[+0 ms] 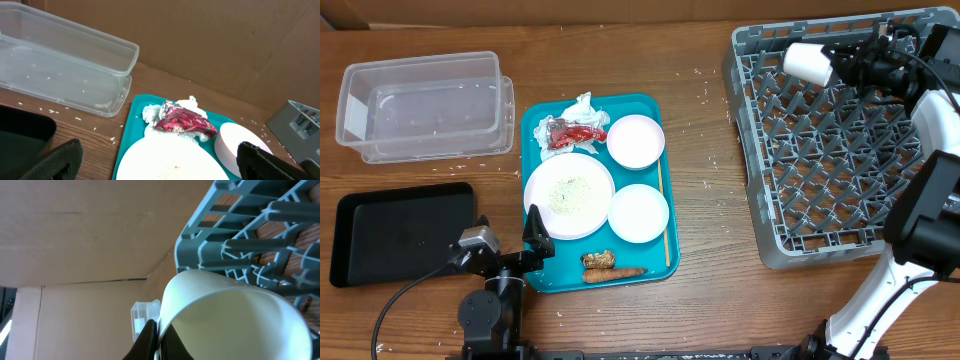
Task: Sort waste into correct bins and load items into the dishwasher
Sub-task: 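Lift the white cup and carry it to the grey dish rack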
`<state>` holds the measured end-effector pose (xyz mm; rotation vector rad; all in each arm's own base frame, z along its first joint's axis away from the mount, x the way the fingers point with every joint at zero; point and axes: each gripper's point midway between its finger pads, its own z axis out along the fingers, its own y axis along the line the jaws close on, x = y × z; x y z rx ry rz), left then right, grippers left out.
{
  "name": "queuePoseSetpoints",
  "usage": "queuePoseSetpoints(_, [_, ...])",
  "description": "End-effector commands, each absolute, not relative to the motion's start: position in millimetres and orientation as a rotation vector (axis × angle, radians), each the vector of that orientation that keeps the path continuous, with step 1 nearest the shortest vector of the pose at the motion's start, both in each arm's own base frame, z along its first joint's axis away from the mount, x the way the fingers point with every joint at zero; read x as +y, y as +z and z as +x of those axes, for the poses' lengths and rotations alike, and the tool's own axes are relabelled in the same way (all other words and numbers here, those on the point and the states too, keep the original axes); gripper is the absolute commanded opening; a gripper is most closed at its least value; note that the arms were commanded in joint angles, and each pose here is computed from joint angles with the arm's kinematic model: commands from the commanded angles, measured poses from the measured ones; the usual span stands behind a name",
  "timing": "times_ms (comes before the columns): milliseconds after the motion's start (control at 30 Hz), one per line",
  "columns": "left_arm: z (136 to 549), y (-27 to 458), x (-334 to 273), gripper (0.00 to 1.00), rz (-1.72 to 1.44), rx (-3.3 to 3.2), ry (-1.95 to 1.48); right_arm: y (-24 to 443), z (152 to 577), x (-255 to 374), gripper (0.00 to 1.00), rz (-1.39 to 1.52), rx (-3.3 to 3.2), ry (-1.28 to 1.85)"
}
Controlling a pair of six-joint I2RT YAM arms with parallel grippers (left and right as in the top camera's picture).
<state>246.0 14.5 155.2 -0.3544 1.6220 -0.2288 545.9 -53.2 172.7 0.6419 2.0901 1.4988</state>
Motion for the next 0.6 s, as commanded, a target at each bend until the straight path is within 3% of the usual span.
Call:
queuePoseSetpoints(0, [246, 156, 13, 1.0, -0.357, 1.614, -0.248, 148, 545, -53, 0.04, 0.718, 2.105, 1.574])
queuePoseSetpoints(567, [246, 156, 13, 1.0, -0.357, 1.614, -0.248, 145, 537, -65, 0.04, 0.774, 2.096, 1.624])
